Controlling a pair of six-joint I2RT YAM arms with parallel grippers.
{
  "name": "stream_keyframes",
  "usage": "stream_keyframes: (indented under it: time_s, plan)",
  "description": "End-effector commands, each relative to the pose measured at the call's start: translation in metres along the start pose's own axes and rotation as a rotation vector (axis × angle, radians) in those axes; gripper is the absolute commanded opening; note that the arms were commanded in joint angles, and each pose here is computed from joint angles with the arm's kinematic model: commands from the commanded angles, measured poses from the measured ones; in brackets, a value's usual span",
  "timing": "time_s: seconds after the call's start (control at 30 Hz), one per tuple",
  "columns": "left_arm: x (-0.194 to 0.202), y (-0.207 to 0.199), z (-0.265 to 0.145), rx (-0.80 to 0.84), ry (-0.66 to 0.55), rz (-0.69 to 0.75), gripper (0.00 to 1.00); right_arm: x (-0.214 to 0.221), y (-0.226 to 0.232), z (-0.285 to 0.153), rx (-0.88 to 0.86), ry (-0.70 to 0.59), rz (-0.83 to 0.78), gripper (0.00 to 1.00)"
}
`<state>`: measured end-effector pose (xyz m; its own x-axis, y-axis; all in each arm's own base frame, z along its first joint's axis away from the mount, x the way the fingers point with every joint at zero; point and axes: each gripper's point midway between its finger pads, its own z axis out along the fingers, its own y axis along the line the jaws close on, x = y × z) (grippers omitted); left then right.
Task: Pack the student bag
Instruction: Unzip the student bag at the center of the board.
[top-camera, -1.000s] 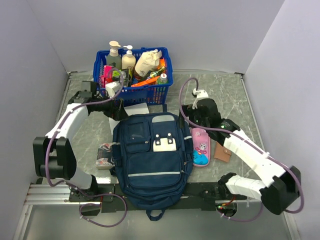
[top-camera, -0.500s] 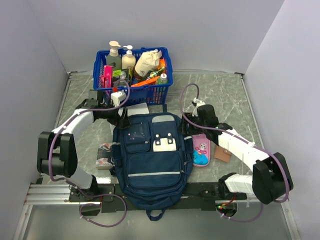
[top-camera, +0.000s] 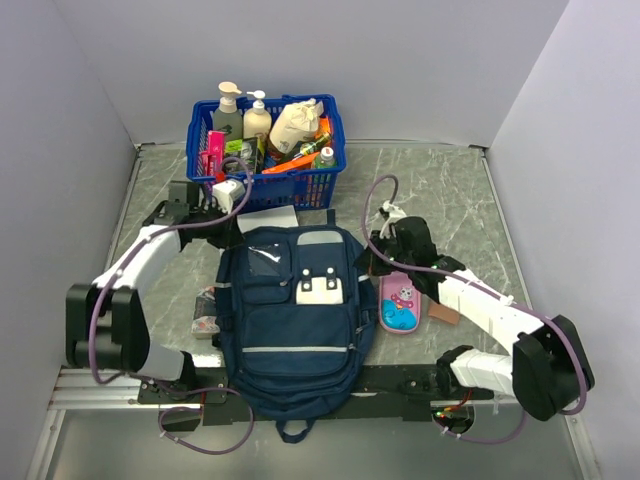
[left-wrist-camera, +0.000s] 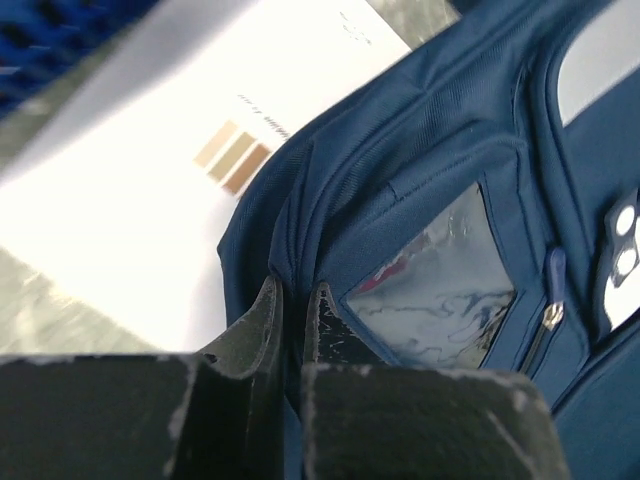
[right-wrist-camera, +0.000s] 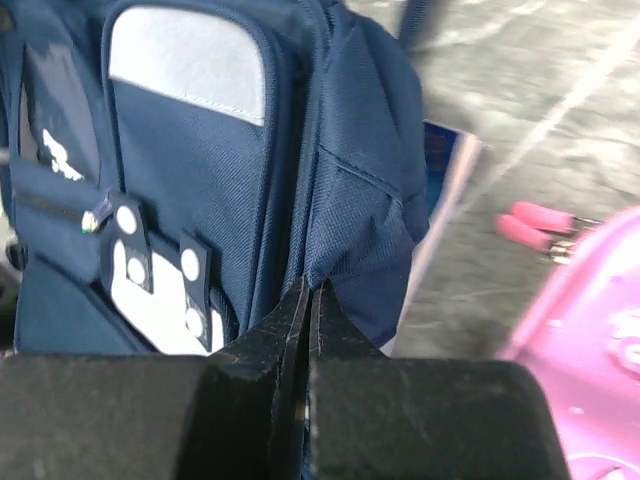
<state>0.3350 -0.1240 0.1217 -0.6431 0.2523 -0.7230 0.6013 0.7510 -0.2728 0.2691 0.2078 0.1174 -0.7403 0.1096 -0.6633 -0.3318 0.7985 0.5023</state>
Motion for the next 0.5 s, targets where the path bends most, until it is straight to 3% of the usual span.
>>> stream_keyframes:
  time_s: [0.0,0.13,0.33,0.43,0.47]
  plan:
    - [-0.077,0.002,-0.056,-0.125,-0.213,0.128,0.01,-0.025,0.085,-0.018,-0.244,-0.052,-0.085,0.00]
    - [-0.079,-0.002,-0.081,-0.147,-0.219,0.125,0.01,-0.027,0.101,-0.011,-0.263,-0.041,-0.115,0.00]
    - [-0.041,0.016,-0.080,-0.272,-0.167,0.120,0.03,-0.047,0.109,0.007,-0.260,-0.051,-0.146,0.00]
    - [-0.036,0.038,-0.079,-0.374,-0.163,0.106,0.41,-0.053,0.112,0.019,-0.250,-0.046,-0.161,0.00]
    - [-0.038,0.042,-0.077,-0.382,-0.157,0.099,0.67,-0.057,0.115,0.022,-0.253,-0.051,-0.165,0.00]
